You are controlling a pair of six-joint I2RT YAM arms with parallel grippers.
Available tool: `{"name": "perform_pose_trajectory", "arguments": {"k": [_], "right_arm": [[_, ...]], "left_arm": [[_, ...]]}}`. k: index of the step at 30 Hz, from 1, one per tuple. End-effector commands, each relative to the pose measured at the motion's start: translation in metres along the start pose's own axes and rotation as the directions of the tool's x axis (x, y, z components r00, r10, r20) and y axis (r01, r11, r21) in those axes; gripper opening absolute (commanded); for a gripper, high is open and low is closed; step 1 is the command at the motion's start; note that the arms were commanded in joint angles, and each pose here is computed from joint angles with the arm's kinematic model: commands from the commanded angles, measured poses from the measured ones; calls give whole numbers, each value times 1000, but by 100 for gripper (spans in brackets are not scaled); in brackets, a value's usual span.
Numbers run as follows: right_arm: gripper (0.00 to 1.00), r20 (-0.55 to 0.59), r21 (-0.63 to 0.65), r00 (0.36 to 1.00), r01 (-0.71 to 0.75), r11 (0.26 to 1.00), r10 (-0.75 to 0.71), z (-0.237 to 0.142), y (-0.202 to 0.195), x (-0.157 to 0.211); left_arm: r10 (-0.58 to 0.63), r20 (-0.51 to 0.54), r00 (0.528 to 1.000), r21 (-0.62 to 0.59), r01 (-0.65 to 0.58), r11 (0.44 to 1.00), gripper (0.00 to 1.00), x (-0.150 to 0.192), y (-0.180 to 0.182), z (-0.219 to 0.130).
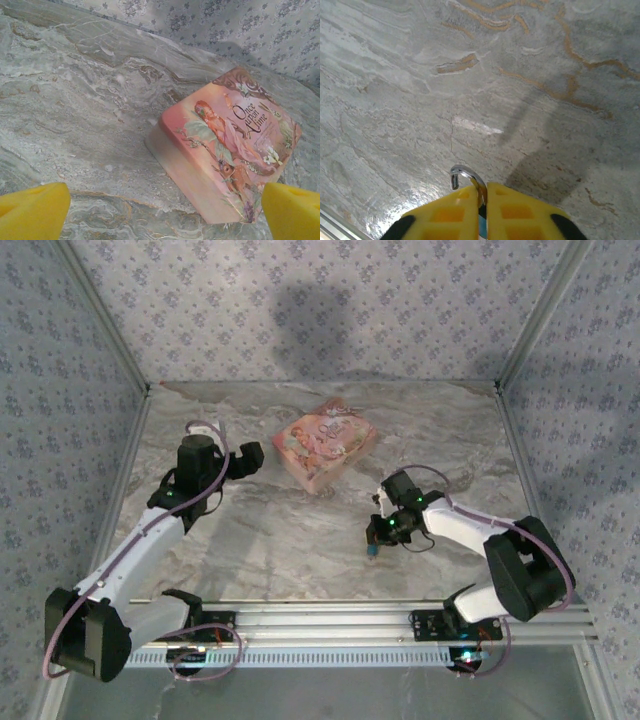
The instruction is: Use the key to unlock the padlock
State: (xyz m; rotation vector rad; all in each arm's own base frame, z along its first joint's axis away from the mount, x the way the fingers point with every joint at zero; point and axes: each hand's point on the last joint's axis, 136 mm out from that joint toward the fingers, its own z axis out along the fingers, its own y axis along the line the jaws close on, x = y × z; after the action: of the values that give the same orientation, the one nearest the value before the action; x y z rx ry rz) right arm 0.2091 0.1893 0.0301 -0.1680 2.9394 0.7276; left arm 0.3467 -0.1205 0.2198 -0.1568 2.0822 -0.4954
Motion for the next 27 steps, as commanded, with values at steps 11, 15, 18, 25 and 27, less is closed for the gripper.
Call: {"name": "perform_pose_trajectory", "arguments": {"k": [11, 15, 18, 25, 27], "right_arm": [[31, 195, 53, 980, 38, 998, -48, -46, 2, -33], [35, 329, 77, 942, 41, 996, -64, -78, -1, -54], [41, 434, 89, 898, 45, 995, -79, -104, -5, -70], [62, 697, 177, 701, 36, 983, -152, -182, -21, -100], [71, 758, 207, 628, 25, 978, -177, -201, -26, -106]], "left_arm": [[-9, 64, 998, 22, 7, 1000, 98, -20, -7, -11], [4, 96, 995, 11, -5, 1000, 98, -29, -6, -20], [28, 128, 991, -6, -27, 1000, 98, -37, -6, -30], [90, 213, 973, -90, -72, 993, 98, -53, 7, -57], [117, 232, 966, -109, -94, 990, 98, -56, 9, -62]]}}
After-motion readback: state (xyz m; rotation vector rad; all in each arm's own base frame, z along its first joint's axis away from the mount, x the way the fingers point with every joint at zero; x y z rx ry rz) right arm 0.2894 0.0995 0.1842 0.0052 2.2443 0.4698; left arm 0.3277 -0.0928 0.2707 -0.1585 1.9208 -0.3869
